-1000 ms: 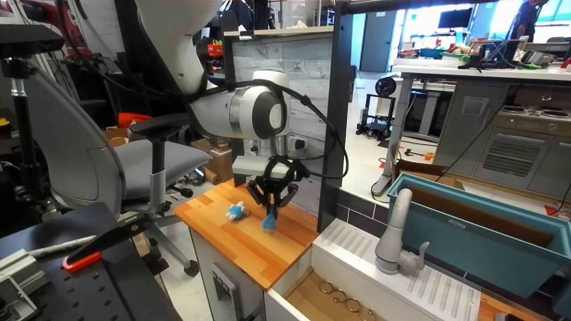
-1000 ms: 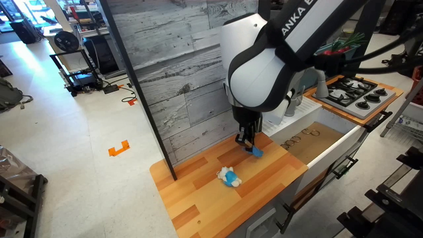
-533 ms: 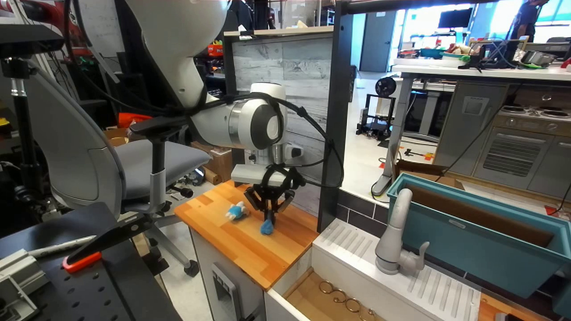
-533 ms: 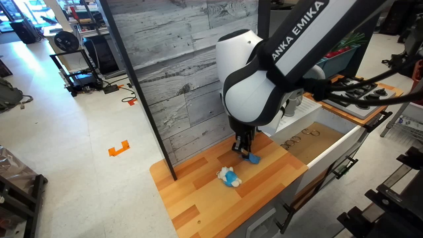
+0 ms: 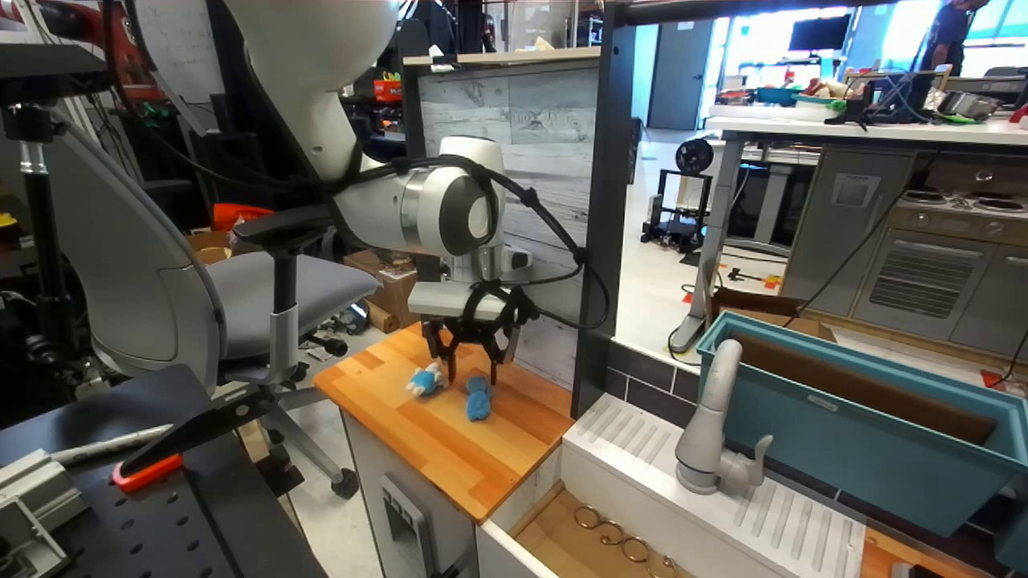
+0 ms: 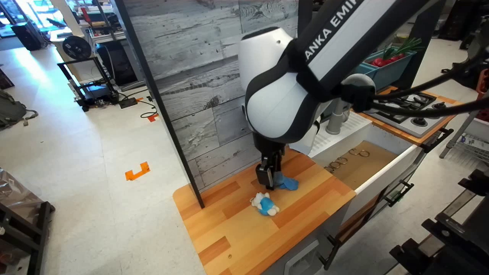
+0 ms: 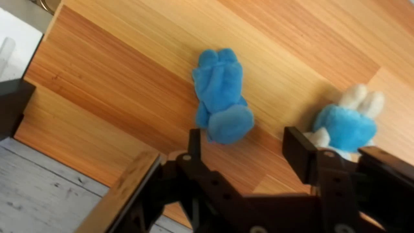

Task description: Bring the toy on the right closer to the one on the left

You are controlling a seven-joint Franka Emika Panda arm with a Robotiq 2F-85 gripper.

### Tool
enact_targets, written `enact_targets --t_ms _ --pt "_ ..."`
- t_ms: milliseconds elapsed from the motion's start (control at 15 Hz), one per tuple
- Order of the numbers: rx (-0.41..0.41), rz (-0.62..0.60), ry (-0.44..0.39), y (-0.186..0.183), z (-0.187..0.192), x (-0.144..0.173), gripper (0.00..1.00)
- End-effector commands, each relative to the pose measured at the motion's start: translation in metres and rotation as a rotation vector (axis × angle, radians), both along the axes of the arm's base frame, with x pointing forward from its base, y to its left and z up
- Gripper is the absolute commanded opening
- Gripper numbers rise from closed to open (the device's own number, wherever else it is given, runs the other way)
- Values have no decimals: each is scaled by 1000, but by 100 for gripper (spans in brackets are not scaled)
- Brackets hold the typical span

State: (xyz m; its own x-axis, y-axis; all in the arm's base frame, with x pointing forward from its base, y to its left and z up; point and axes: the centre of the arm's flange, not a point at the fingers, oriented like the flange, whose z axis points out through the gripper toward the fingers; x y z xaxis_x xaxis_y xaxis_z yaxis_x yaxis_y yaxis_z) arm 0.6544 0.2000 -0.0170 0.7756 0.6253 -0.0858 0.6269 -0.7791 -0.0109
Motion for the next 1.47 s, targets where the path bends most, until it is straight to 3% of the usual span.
enact_targets --t_ms 0,467,867,1000,1067,1400 --pt "28 84 -60 21 44 -11 98" --pt "56 51 -37 21 95 -62 100" --pt "98 -49 -165 7 135 -106 100" --pt "103 -68 -164 -4 146 -122 100" --pt "95 -40 -153 15 120 -89 100" --pt "87 -52 -148 1 134 -109 100"
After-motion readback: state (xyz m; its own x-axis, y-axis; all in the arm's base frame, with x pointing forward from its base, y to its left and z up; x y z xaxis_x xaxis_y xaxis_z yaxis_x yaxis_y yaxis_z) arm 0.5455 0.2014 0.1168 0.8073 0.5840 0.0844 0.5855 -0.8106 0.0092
